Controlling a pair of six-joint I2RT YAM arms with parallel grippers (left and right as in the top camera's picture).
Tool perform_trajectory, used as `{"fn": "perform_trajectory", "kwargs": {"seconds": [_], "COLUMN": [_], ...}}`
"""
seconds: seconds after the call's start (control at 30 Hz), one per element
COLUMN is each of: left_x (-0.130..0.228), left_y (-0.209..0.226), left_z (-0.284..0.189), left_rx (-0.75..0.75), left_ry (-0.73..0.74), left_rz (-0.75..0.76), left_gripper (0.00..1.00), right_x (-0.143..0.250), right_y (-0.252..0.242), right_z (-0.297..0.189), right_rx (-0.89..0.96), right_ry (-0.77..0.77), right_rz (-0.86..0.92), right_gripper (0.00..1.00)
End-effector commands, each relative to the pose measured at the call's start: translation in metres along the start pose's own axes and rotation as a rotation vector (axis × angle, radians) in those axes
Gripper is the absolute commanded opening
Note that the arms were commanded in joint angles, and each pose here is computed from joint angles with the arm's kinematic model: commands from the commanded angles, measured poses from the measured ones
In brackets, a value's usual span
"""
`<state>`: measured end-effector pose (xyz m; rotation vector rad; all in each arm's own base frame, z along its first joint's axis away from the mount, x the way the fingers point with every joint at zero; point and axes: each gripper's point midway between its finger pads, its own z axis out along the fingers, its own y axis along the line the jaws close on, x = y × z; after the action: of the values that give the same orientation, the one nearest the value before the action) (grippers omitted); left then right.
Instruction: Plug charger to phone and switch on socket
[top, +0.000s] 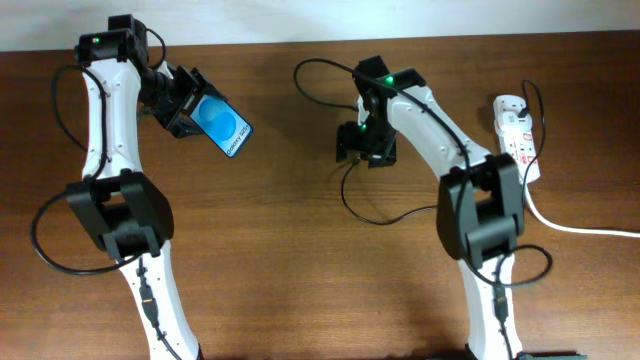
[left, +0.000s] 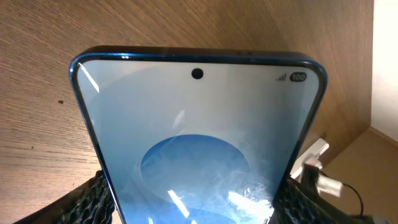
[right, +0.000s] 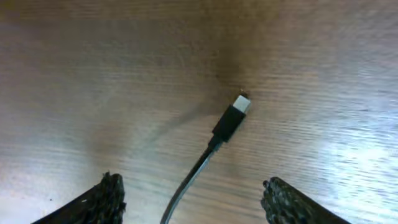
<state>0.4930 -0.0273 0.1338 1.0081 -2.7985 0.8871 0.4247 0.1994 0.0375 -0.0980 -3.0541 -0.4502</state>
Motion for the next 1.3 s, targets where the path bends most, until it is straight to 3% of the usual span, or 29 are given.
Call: {"fn": "perform_trajectory", "kwargs": {"seconds": [0.0,0.2,0.3,0.43,0.63,0.73,0.87,0.97,1.03,1.2,1.27], "left_x": [0.001,0.006,0.019,0.033,0.061,0.064,0.064,0.064,0.064,0.068,0.073], "left_y": [-0.01,-0.008,-0.004,-0.023,-0.031,-0.031,-0.031,-0.031,-0.031,-0.037,-0.046], "left_z": [-0.004,-0.003,-0.004,-0.004,0.006,0.007,0.007,0.007,0.007,0.006,0.003], "left_rx": [0.038,0.027,0.011,0.1,0.032,0.016,0.013,0.012,0.011,0.032,0.072], "left_ry": [0.002,0.021,0.076,0.157,0.235,0.245,0.245,0.245,0.246,0.273,0.321], "left_rz": [0.01,-0.014,-0.159,-0.201,-0.485,-0.555,-0.579,-0.583,-0.594,-0.606,-0.608], "left_gripper": [0.0,0.0,0.0,0.0,0.0,0.0,0.0,0.0,0.0,0.0,0.0], "right_x": [-0.006,-0.009,-0.025,-0.03,-0.015,-0.014,-0.013,-0.011,-0.01,0.001,-0.001], "right_y": [0.005,0.018,0.047,0.079,0.135,0.148,0.155,0.158,0.16,0.174,0.178], "right_z": [0.005,-0.004,-0.053,-0.112,-0.119,-0.129,-0.15,-0.166,-0.171,-0.168,-0.153], "right_rx": [-0.041,-0.107,-0.186,-0.236,-0.356,-0.376,-0.396,-0.405,-0.414,-0.44,-0.364], "right_ry": [0.017,0.008,-0.083,-0.199,-0.217,-0.257,-0.31,-0.346,-0.355,-0.331,-0.347], "right_rz": [0.0,-0.084,-0.162,-0.24,-0.356,-0.393,-0.417,-0.431,-0.437,-0.464,-0.398], "right_gripper": [0.68,0.59,0.59,0.6,0.59,0.59,0.6,0.69,0.69,0.72,0.72]}}
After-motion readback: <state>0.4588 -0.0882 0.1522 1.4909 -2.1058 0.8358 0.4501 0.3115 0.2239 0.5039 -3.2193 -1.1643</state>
